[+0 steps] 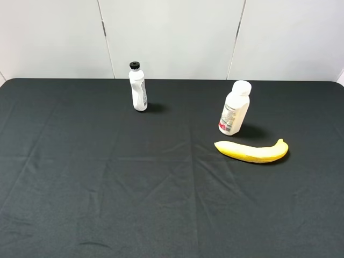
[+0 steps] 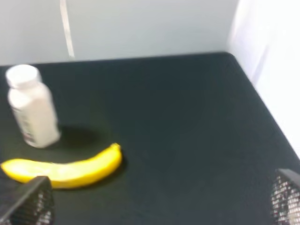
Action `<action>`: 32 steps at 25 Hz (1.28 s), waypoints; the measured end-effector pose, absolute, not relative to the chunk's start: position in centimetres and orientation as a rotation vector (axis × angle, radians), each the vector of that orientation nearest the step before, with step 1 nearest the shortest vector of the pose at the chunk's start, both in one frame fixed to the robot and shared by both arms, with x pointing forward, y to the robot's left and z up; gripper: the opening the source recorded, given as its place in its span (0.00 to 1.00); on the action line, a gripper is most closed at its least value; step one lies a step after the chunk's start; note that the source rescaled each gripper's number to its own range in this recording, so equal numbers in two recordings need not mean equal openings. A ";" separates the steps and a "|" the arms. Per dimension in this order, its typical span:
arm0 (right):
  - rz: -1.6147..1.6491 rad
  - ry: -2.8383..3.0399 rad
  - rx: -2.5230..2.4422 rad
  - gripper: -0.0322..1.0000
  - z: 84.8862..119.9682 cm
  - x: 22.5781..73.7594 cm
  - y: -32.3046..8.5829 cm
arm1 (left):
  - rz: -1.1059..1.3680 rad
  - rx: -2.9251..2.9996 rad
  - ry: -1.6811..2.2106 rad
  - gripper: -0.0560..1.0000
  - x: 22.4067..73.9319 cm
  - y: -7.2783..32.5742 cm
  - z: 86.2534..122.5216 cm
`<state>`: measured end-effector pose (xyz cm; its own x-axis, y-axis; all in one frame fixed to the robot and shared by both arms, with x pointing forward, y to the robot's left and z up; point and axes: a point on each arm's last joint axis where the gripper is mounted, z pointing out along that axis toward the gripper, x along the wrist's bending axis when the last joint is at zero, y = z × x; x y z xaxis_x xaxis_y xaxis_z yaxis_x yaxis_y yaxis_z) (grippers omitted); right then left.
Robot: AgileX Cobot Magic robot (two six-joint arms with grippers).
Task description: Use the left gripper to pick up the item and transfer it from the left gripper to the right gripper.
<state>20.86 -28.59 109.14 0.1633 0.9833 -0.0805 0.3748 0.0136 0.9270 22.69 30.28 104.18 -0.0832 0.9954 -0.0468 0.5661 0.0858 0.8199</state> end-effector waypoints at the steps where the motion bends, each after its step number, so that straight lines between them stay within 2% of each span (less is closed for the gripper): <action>1: 0.822 1.360 1.539 1.00 108.8 21.1 -28.8 | 0.855 1.549 1.726 1.00 22.7 30.3 104.2; 7: 0.803 1.376 1.607 1.00 105.6 23.3 -29.4 | 0.855 1.549 1.726 1.00 22.7 30.3 104.2; 32: 0.868 1.403 1.571 1.00 105.6 23.6 -29.4 | 0.855 1.549 1.726 1.00 22.7 30.3 104.2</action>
<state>23.56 -29.35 105.63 0.1352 0.9902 -0.0345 0.4110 -0.0243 0.9113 22.69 30.28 104.18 -0.0832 0.9954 -0.0468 0.5661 0.0858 0.8199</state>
